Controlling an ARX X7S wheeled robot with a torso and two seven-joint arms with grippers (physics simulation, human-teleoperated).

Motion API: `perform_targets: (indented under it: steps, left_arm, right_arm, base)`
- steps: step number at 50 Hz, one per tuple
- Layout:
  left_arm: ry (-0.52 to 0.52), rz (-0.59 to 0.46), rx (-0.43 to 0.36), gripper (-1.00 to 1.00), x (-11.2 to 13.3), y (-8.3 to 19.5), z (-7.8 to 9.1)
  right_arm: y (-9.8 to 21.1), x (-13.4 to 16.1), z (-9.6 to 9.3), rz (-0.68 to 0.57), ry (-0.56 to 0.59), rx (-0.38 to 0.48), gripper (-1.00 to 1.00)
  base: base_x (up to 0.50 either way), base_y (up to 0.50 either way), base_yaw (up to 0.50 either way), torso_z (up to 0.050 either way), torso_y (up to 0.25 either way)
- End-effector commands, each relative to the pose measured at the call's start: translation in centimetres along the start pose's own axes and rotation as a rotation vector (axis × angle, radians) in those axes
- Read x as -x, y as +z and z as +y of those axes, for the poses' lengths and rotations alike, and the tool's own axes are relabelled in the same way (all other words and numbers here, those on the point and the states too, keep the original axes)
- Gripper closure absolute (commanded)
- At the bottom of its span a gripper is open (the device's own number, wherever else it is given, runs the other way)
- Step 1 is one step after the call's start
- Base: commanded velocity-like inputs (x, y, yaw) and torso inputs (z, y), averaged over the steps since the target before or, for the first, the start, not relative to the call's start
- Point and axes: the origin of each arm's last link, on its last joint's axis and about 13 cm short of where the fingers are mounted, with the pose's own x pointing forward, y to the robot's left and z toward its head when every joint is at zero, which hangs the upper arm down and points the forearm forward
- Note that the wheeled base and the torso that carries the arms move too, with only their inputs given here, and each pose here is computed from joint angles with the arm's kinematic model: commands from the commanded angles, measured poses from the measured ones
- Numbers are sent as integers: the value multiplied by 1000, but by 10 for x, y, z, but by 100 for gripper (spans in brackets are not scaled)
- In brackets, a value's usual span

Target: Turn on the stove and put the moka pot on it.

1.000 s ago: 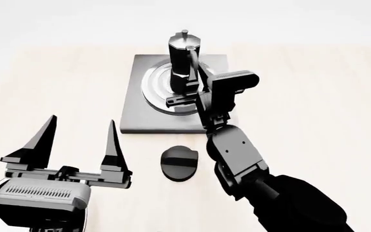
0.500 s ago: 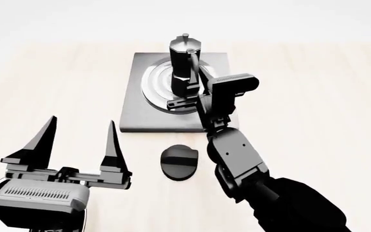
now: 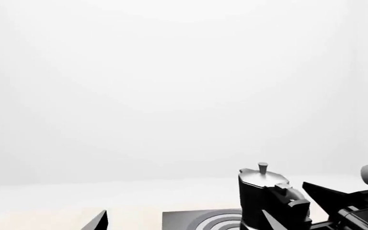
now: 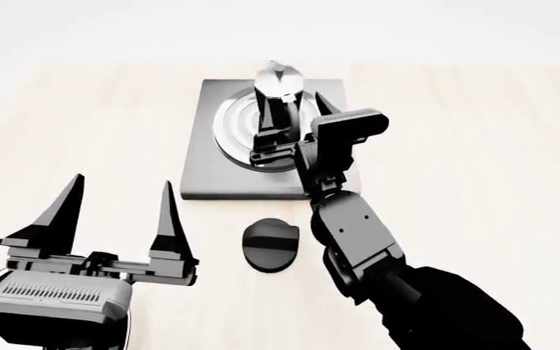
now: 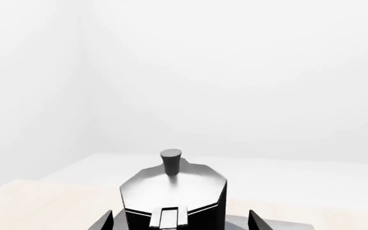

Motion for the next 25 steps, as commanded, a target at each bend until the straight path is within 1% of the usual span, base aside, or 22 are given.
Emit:
perform_targets:
  steps: [1, 15, 23, 25]
  left_arm:
    - [0, -4, 4, -100, 0, 1, 0]
    - [5, -5, 4, -100, 0, 1, 1]
    - [16, -11, -15, -100, -6, 5, 3]
    - [19, -23, -36, -100, -12, 9, 4]
  right_arm:
    - [1, -1, 2, -1, 7, -4, -100]
    - [4, -2, 4, -28, 24, -16, -100]
    - [13, -10, 2, -71, 21, -39, -100]
    - [18, -13, 1, -90, 23, -38, -100]
  base:
    - [0, 0, 0, 0, 0]
    - [0, 0, 0, 0, 0]
    - [0, 0, 0, 0, 0]
    - [0, 0, 0, 0, 0]
